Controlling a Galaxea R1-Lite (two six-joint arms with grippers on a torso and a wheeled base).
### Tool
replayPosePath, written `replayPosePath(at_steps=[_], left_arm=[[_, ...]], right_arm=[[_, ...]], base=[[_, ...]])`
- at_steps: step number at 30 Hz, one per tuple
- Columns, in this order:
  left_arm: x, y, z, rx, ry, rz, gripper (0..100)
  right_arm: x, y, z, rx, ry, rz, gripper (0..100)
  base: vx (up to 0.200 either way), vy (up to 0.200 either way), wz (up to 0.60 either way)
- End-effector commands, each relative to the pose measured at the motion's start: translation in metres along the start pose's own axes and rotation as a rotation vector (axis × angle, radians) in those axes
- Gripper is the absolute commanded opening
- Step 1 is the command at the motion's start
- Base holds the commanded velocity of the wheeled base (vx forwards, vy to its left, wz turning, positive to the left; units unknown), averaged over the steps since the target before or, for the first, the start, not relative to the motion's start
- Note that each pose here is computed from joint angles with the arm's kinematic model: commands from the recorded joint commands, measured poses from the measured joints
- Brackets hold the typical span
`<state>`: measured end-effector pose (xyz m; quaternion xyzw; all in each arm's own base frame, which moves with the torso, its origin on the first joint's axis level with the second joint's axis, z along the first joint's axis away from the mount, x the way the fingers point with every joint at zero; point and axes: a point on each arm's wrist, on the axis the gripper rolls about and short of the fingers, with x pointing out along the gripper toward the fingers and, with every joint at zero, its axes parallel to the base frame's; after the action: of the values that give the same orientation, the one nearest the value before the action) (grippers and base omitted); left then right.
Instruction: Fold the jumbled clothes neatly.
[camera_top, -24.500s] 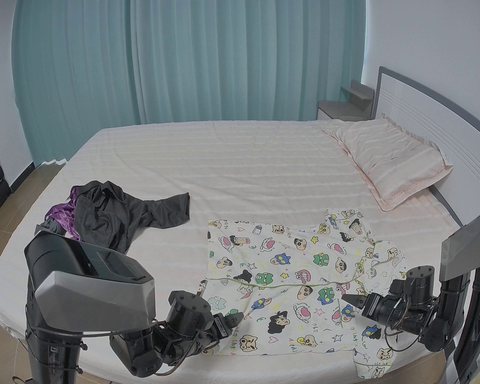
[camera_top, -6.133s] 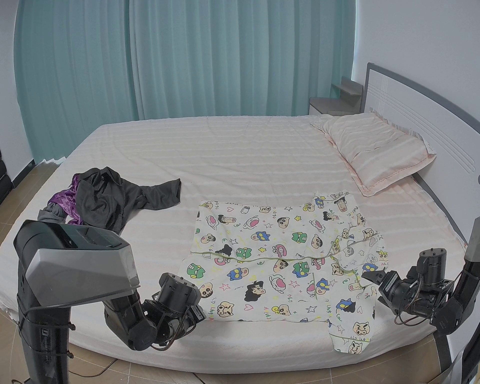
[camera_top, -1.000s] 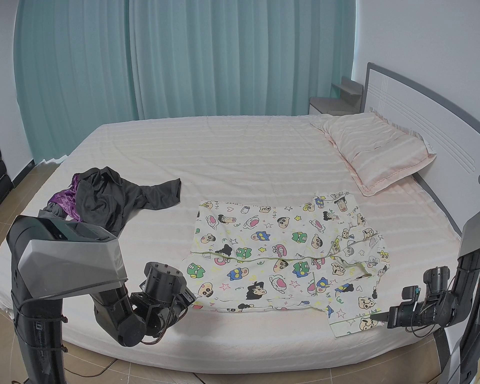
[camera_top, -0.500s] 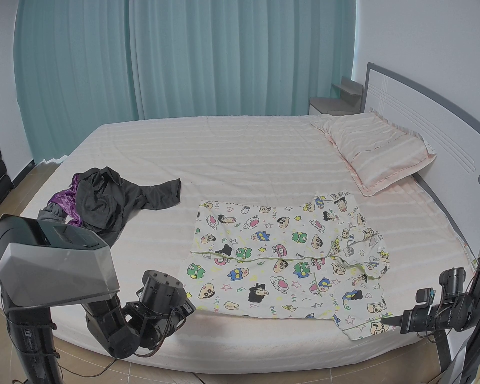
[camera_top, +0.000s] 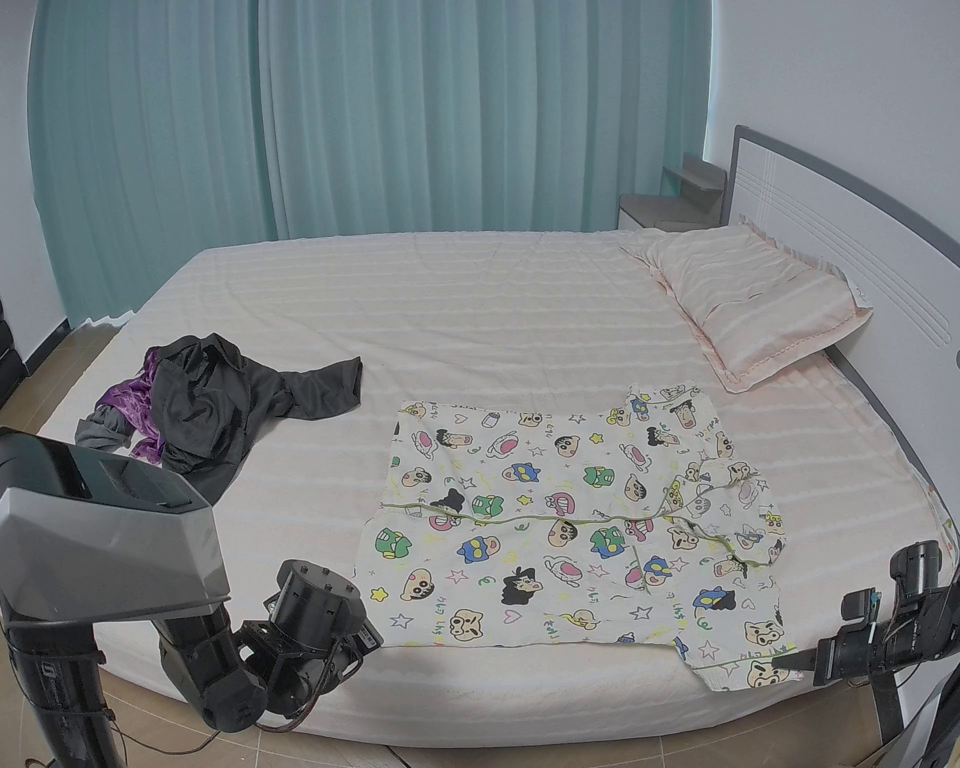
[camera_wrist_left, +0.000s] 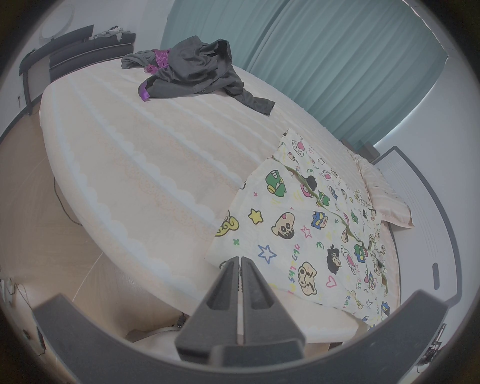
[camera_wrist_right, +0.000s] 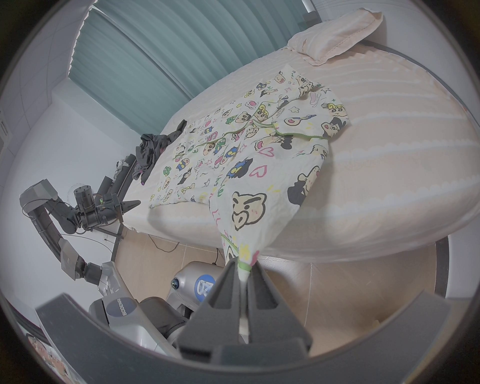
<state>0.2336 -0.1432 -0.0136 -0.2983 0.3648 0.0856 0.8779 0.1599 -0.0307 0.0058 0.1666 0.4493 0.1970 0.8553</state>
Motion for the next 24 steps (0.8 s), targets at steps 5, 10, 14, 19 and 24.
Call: replayPosePath(at_steps=[5,10,14,19,24], left_arm=[[-0.008,0.006,0.003,0.027,0.037,-0.016,0],[-0.016,0.013,0.022,0.036,0.134,-0.113,0],[-0.010,0.026,0.040,0.087,0.212,-0.183,100],[-0.004,0.036,0.049,0.169,0.266,-0.243,100],[0.025,0.035,0.044,0.265,0.290,-0.242,100]], right_arm=[[-0.007,-0.001,-0.007,0.011,0.009,-0.012,0],[-0.006,-0.002,-0.008,0.019,0.014,-0.010,0],[-0.006,-0.002,-0.008,0.021,0.016,-0.002,0],[-0.006,-0.002,-0.008,0.023,0.015,0.003,0],[-0.005,-0.002,-0.007,0.020,0.011,0.003,0]], base=[[0.000,0.000,0.00],[0.000,0.000,0.00],[0.000,0.000,0.00],[0.000,0.000,0.00],[0.000,0.000,0.00]])
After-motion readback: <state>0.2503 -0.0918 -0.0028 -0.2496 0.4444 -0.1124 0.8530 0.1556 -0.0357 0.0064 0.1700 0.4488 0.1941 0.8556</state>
